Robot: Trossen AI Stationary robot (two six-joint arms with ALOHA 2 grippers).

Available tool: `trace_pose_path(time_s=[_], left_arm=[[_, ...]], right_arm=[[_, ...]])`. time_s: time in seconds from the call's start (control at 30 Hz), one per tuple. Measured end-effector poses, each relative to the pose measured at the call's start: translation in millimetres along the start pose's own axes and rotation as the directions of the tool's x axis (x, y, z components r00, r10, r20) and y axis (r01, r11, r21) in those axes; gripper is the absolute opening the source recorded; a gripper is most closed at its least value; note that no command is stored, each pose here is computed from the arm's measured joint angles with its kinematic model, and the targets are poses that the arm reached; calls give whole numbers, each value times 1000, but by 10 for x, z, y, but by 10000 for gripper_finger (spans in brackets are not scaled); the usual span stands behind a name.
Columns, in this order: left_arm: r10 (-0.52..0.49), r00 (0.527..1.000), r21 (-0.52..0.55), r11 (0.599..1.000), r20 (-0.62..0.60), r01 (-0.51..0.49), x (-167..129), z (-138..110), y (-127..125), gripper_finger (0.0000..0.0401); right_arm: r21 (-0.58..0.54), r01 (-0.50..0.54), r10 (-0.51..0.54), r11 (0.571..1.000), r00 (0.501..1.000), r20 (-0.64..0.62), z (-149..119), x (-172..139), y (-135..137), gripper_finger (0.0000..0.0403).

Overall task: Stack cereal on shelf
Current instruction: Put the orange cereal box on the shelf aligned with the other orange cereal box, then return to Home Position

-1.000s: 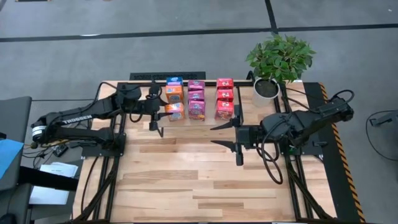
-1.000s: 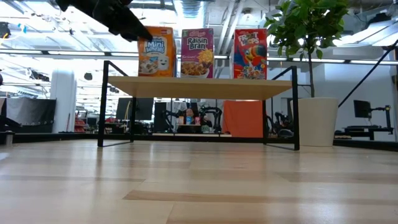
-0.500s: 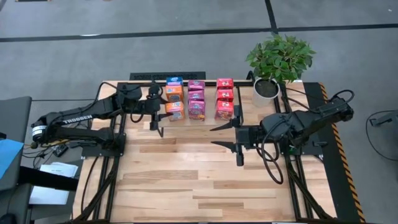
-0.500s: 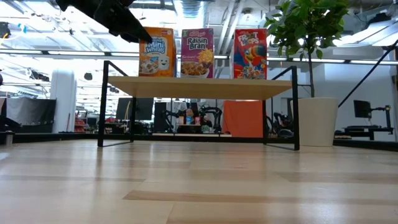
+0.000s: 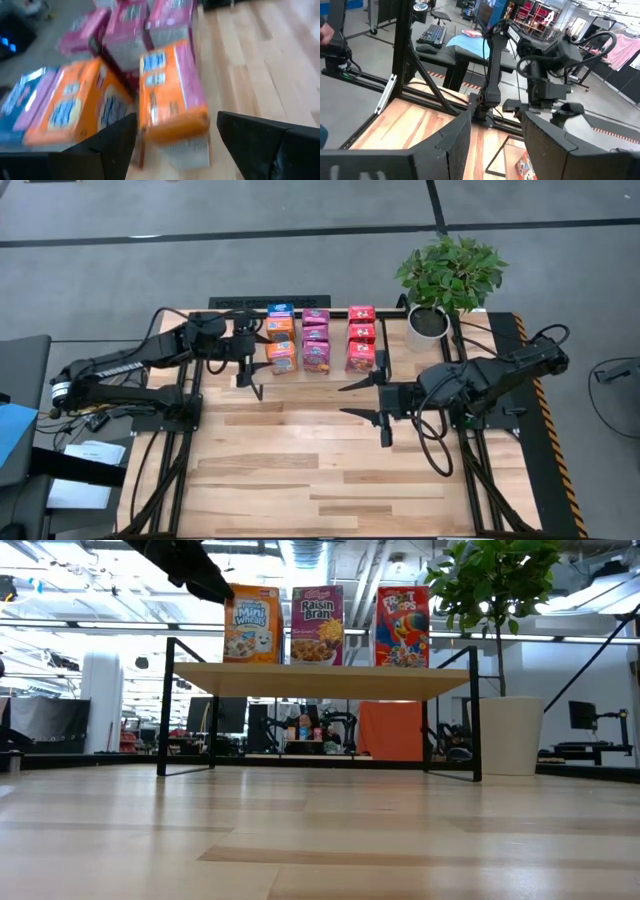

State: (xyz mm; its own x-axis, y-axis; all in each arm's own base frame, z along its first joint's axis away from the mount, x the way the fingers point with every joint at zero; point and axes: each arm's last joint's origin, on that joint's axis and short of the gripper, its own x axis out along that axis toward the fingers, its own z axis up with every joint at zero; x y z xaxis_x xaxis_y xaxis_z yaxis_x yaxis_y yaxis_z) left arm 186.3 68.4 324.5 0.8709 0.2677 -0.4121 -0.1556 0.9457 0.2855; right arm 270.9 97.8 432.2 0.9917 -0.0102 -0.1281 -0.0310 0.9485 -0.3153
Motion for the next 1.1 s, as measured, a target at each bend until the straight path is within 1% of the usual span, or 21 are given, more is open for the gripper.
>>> trace_pose_path(time_s=[0.13,0.23,0.37,0.43,0.53,0.6,0.63,0.67,0.7,0.73,0.77,0.8,0.83,0.87,0.93,0.97,1.07,1.1], left_arm=[[36,993,-10,999,-110,-38,-87,14,22,268],[73,984,-38,996,-164,-80,-173,51,46,268],[86,980,-95,990,-178,-104,-341,160,76,268],[83,980,-102,989,-182,-103,-435,205,86,268],[79,978,-78,992,-194,-96,-587,219,82,268],[89,976,-78,991,-199,-106,-658,186,71,268],[100,976,-96,988,-192,-120,-680,163,66,268],[101,980,-108,987,-170,-121,-691,135,54,268],[78,990,-115,989,-114,-91,-705,110,32,268],[36,999,-110,993,-36,-40,-733,89,3,268],[-8,998,-103,995,57,14,-777,64,-32,268],[-45,988,-98,993,149,60,-809,30,-66,268],[-62,971,-103,991,230,88,-843,-12,-97,268],[-58,958,-117,989,282,94,-875,-81,-128,268],[-29,935,-153,984,353,88,-924,-237,-184,268],[-17,922,-165,982,386,87,-944,-309,-211,268],[-56,891,-179,972,450,152,-966,-535,-312,268],[-72,878,-179,968,474,176,-969,-597,-341,268]], right_arm=[[-31,7,-8,999,999,-39,-27,-52,-22,201],[-59,12,-13,998,1000,-19,26,-207,-99,196],[-107,-2,4,994,1000,17,104,-548,-244,185],[-94,4,0,996,999,44,140,-730,-333,179],[-69,19,-18,997,1000,23,112,-954,-469,168],[-57,-26,26,998,1000,2,55,-1026,-523,161],[-43,-52,53,998,998,21,26,-1039,-543,158],[-35,-82,84,996,996,41,-29,-1047,-550,156],[-33,-113,114,993,992,49,-118,-1038,-543,153],[-25,-126,127,992,990,56,-222,-1020,-531,151],[-4,-118,118,993,991,68,-340,-1001,-521,149],[26,-93,91,995,993,79,-474,-983,-515,148],[60,-62,56,996,994,88,-615,-964,-513,146],[97,-31,20,995,993,117,-750,-947,-514,145],[165,9,-35,986,987,158,-1010,-940,-501,142],[188,13,-45,982,985,167,-1140,-948,-482,142],[241,-19,-34,970,976,214,-1438,-1020,-406,141],[259,-15,-45,966,974,223,-1528,-1047,-389,142]])
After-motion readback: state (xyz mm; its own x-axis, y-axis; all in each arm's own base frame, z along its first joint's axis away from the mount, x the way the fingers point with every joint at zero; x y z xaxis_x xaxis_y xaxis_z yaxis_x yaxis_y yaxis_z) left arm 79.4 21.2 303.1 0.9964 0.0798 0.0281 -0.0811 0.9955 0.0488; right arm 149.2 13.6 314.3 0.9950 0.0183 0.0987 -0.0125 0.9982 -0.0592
